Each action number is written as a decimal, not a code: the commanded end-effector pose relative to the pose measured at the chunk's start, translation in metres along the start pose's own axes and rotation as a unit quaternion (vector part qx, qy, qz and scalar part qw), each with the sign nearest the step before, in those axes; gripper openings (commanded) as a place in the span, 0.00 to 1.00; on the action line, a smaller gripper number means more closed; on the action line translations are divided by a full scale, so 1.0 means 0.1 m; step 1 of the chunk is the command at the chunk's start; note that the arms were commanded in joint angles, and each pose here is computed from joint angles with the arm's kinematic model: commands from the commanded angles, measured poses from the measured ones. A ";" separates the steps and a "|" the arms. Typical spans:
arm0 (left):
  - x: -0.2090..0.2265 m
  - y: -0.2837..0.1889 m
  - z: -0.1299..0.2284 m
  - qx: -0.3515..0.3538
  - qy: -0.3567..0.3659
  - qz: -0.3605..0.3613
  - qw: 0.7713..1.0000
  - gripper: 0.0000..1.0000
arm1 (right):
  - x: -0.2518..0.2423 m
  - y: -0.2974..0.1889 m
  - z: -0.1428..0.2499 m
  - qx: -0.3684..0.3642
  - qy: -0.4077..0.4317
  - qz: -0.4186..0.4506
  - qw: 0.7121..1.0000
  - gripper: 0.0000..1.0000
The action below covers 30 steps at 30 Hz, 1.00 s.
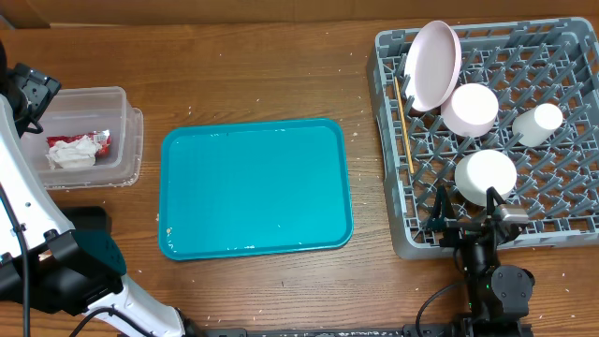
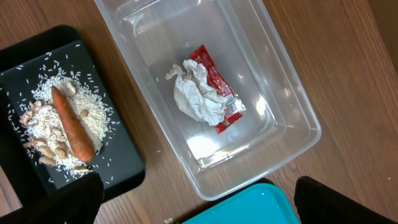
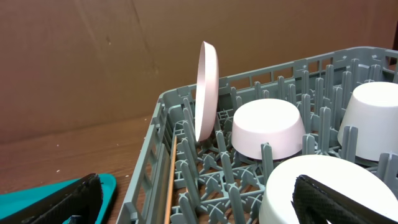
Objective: Sort waste into correct bins and load items into the dishwasher
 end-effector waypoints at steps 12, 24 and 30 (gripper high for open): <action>-0.03 0.03 0.02 0.001 -0.004 -0.001 1.000 1.00 | 0.02 0.00 0.02 -0.002 -0.004 -0.006 1.000 1.00; -0.03 0.03 0.02 0.002 -0.003 -0.001 1.000 1.00 | 0.02 0.00 0.02 -0.002 -0.004 -0.006 1.000 1.00; -0.05 0.01 0.03 0.001 -0.001 0.001 1.000 1.00 | 0.02 0.00 0.02 -0.002 -0.004 -0.006 1.000 1.00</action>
Point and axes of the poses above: each gripper's point midway between its finger pads, its own y axis out along the fingers, its own x axis along the line the jaws close on, z = x × y, the point moved 2 cm from there along -y, back along the fingers, and after that the axes turned 2 degrees about -y, right-handed, at the moved point
